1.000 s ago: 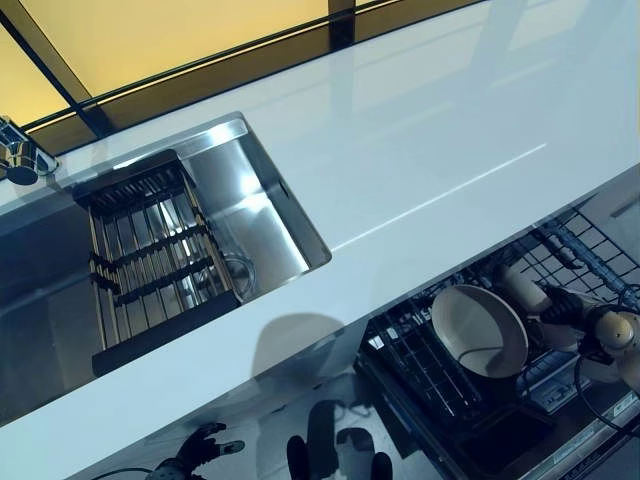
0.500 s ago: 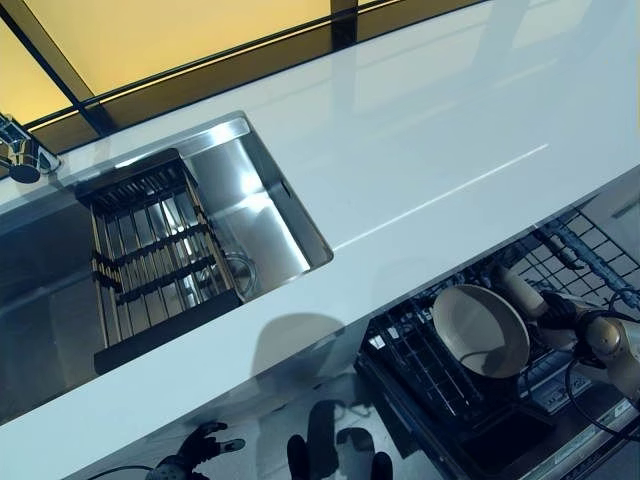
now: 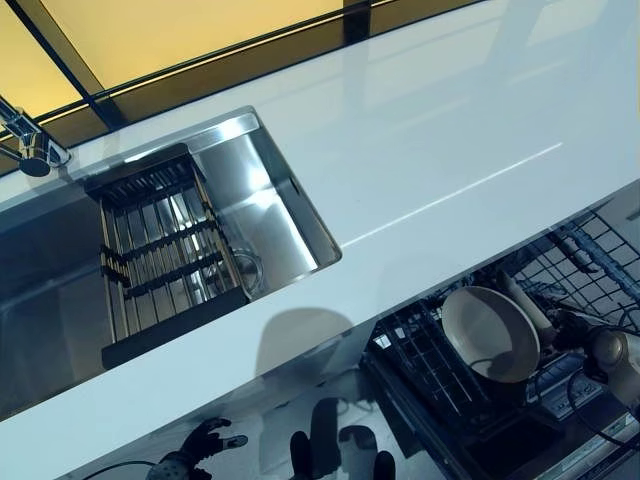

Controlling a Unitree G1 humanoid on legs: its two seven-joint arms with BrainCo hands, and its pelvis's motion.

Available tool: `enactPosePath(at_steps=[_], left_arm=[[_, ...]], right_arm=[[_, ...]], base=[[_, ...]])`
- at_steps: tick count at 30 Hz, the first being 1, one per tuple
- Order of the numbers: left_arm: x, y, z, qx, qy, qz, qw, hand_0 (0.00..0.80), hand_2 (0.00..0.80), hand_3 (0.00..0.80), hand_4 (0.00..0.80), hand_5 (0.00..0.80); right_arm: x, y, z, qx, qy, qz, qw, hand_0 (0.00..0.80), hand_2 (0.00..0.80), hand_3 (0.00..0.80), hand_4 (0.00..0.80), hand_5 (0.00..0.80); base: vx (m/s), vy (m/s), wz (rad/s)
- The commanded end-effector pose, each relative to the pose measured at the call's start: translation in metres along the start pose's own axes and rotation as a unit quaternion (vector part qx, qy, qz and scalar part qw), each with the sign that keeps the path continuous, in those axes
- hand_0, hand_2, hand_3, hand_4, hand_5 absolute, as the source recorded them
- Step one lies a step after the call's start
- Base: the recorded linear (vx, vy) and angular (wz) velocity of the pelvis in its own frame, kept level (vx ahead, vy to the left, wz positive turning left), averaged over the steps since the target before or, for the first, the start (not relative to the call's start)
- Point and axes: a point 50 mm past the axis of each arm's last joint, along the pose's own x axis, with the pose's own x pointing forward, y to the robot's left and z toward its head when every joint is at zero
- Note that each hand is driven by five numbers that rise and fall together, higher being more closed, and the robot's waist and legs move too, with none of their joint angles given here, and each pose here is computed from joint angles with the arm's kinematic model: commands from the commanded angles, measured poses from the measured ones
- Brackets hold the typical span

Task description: Take plates into dishwasher

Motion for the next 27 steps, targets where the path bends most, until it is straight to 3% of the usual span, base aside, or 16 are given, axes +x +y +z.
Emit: enactPosePath(at_steps=[1, 19, 27], left_arm=[[0.004, 0.007, 0.013, -0.004, -0.018, 0.009, 1.000, 0.000, 0.000, 0.000, 0.000, 0.000], [-0.003, 0.005, -0.014, -0.002, 0.025, 0.007, 1.000, 0.000, 0.000, 0.000, 0.000, 0.000], [-0.008, 0.006, -0.033, -0.004, 0.064, 0.023, 0.998, 0.000, 0.000, 0.000, 0.000, 0.000]], right_arm=[[-0.007, -0.032, -0.008, 0.013, 0.010, -0.044, 0.999, 0.000, 0.000, 0.000, 0.000, 0.000], [-0.030, -0.057, -0.041, 0.033, 0.049, -0.044, 0.997, 0.000, 0.000, 0.000, 0.000, 0.000], [-0.043, -0.074, -0.061, 0.097, 0.065, -0.088, 0.989, 0.000, 0.000, 0.000, 0.000, 0.000]], base=[[0.049, 0.026, -0.02], [0.060, 0.036, -0.02], [0.061, 0.008, -0.06]])
